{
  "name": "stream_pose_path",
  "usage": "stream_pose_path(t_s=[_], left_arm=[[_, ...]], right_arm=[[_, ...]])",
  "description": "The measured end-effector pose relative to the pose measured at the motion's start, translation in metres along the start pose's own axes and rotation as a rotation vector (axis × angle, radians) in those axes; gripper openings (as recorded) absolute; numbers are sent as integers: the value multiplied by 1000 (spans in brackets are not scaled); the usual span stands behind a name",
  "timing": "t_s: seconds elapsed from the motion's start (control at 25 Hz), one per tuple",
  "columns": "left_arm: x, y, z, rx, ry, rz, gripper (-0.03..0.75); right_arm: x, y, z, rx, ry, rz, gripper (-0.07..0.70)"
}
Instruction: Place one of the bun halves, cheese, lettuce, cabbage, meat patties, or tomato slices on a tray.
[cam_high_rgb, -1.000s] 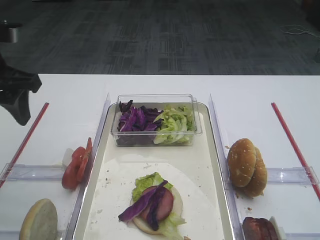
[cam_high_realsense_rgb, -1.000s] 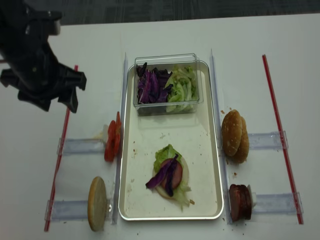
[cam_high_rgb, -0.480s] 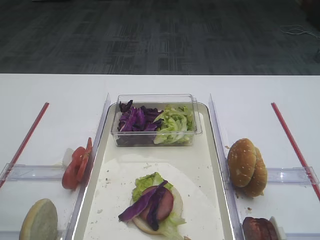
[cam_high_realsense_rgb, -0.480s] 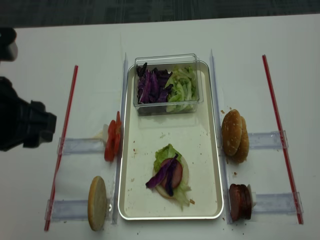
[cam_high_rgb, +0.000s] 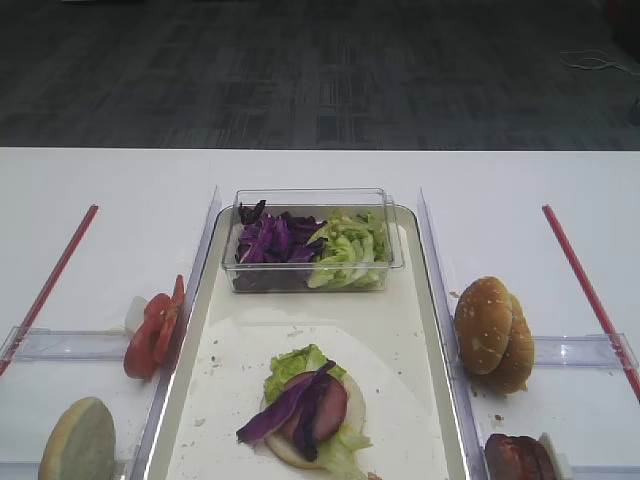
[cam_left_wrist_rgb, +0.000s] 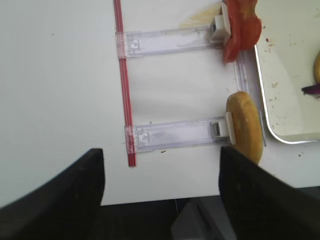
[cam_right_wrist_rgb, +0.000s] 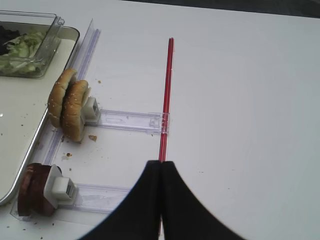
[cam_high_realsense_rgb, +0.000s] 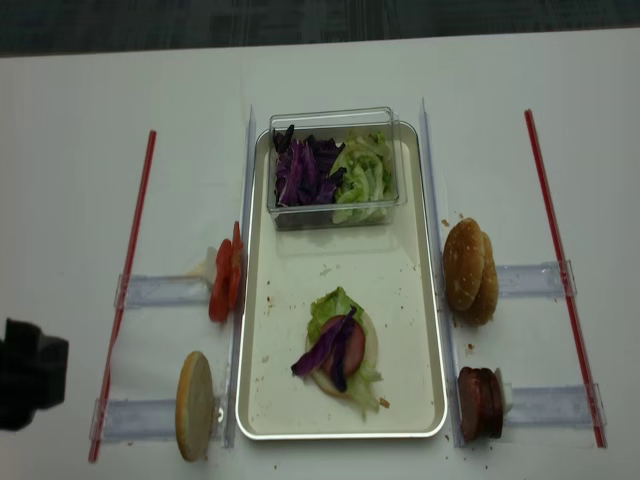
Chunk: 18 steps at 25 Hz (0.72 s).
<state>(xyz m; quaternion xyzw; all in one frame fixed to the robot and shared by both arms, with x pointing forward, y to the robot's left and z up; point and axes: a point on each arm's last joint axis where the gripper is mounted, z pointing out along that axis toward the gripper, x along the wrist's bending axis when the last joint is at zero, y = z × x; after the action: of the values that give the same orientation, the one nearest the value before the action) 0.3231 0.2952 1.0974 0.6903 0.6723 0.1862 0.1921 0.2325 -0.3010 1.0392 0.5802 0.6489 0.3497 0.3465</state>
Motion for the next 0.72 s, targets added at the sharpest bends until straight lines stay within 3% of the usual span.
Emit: stream_pose_path(t_s=[0.72], left_arm=[[12, -95, -44, -431, -15, 14, 484]], right_arm=[[0, 0, 0, 0, 0, 0, 6]])
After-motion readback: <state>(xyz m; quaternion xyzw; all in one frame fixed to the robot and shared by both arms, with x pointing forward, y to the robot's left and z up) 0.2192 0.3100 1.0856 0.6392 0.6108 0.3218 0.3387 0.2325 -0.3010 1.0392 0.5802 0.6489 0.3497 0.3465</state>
